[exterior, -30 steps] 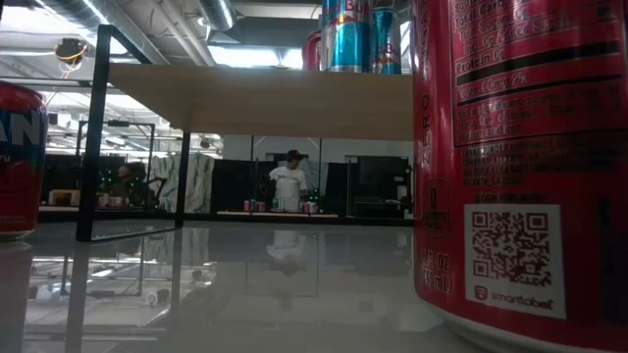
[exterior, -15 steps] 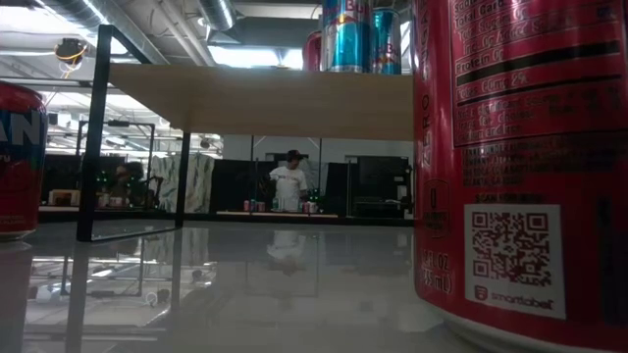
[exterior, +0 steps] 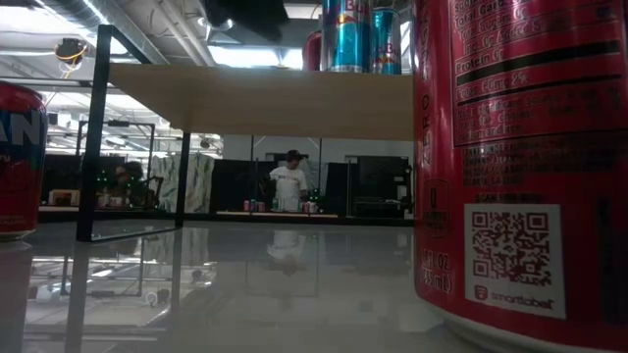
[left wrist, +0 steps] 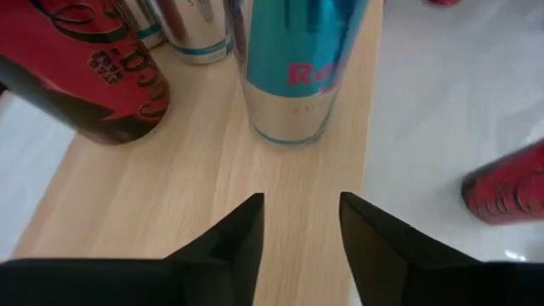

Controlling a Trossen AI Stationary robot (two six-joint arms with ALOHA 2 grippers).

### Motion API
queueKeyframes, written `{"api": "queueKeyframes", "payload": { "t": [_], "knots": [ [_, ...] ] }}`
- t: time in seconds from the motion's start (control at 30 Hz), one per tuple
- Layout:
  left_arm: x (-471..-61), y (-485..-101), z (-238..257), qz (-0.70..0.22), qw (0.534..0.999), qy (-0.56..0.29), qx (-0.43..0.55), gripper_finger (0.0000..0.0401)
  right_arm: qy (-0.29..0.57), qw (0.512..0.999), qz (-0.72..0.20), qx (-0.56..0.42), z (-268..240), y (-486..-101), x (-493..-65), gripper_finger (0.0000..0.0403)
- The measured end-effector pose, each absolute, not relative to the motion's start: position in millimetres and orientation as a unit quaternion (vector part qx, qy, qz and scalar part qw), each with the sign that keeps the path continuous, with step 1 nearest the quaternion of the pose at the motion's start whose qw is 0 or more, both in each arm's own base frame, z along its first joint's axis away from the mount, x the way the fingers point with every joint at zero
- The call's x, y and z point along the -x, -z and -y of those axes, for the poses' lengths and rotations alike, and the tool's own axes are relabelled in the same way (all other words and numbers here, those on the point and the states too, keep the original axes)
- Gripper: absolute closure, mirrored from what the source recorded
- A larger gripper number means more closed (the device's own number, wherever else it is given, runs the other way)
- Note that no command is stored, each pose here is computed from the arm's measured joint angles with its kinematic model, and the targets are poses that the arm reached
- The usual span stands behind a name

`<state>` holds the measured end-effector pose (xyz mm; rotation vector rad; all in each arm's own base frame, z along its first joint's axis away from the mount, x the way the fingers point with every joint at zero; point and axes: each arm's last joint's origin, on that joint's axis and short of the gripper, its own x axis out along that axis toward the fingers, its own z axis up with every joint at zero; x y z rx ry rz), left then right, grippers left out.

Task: Place canned beverage on shelf
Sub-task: Put the blue soda can on the shelf aligned with the other blue soda cans

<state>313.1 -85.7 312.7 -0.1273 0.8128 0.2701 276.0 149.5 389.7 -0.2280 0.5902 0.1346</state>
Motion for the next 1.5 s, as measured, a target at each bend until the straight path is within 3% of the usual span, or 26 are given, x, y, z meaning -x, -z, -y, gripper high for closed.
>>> {"api": "queueKeyframes", "payload": {
  "t": [0.53,0.93,1.5],
  "knots": [
    [-331.8,-276.9,69.0,-0.298,0.941,-0.133,0.092,0.0343,-0.066,0.948,-0.29,0.112,-149.6,-389.7,-276.0,0.0017],
    [-354.3,-255.6,66.8,-0.286,0.943,-0.137,0.099,0.0345,-0.066,0.948,-0.289,0.112,-149.6,-389.8,-276.1,0.0017],
    [-354.6,-259.0,66.4,-0.276,0.948,-0.134,0.085,0.0345,-0.066,0.948,-0.29,0.112,-149.6,-389.7,-276.1,0.0017]
  ]
}}
